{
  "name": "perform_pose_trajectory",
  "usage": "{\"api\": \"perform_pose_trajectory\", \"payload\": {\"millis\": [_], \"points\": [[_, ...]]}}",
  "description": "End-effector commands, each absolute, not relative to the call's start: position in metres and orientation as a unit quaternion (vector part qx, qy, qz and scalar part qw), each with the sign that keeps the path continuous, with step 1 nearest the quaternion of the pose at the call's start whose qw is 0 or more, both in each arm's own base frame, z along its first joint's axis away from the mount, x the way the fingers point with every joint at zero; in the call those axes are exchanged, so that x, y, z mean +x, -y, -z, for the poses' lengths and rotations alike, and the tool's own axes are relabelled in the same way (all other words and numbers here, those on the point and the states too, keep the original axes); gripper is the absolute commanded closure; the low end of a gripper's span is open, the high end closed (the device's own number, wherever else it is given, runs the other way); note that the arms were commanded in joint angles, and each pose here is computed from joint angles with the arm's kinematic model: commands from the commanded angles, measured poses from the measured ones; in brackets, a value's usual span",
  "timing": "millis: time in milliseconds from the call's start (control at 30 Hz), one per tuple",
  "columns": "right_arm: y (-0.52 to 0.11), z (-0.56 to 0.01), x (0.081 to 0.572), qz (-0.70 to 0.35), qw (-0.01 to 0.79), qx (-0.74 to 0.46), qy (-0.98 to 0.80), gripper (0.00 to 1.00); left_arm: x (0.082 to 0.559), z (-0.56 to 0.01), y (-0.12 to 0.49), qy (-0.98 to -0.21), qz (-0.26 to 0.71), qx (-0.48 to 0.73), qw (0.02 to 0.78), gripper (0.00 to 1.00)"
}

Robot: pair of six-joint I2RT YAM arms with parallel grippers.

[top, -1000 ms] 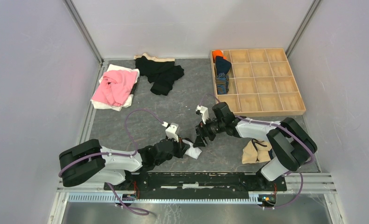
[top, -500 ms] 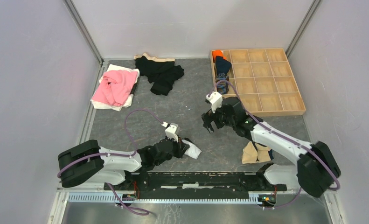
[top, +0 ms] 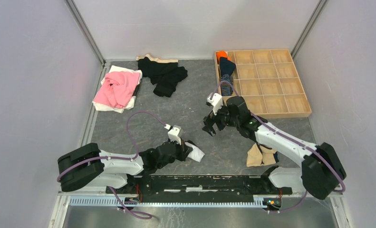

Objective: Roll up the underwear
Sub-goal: Pick up the underwear from the center of the board.

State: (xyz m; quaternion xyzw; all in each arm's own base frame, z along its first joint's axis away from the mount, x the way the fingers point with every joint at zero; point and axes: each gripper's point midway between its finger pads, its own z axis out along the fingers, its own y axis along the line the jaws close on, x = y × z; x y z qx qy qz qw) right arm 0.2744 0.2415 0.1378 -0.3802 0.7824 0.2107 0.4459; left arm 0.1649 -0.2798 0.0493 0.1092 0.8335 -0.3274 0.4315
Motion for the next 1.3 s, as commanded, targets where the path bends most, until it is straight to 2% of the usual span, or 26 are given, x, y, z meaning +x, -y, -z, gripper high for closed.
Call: {"api": "perform_pose_trajectory", "payload": {"millis": [0, 133, 333, 500, 700, 933, 1100, 1267], "points": [[-0.292, -0.132, 0.230, -0.377, 0.370, -0.441, -0.726, 0.02, 0.158, -0.012, 0.248, -0.868, 0.257, 0.125, 0.405, 0.98], [-0.309, -0.110, 0.199, -0.436, 0.287, -0.472, -0.711, 0.04, 0.158, -0.011, 0.248, -0.869, 0.256, 0.126, 0.404, 0.98], [-0.317, -0.071, 0.180, -0.433, 0.208, -0.517, -0.708, 0.11, 0.157, -0.011, 0.247, -0.869, 0.257, 0.126, 0.404, 0.98], [-0.322, -0.060, 0.188, -0.426, 0.202, -0.538, -0.699, 0.09, 0.157, -0.011, 0.247, -0.869, 0.258, 0.126, 0.403, 0.98], [-0.330, -0.050, 0.193, -0.433, 0.187, -0.553, -0.687, 0.02, 0.156, -0.010, 0.250, -0.869, 0.259, 0.131, 0.400, 0.98], [-0.327, -0.031, 0.195, -0.418, 0.168, -0.566, -0.690, 0.02, 0.155, -0.009, 0.250, -0.869, 0.260, 0.133, 0.398, 0.98], [-0.320, -0.015, 0.179, -0.418, 0.132, -0.570, -0.694, 0.11, 0.156, -0.008, 0.250, -0.869, 0.259, 0.133, 0.400, 0.98], [-0.310, -0.005, 0.161, -0.424, 0.098, -0.571, -0.696, 0.32, 0.156, -0.009, 0.250, -0.869, 0.259, 0.135, 0.399, 0.98]]}}
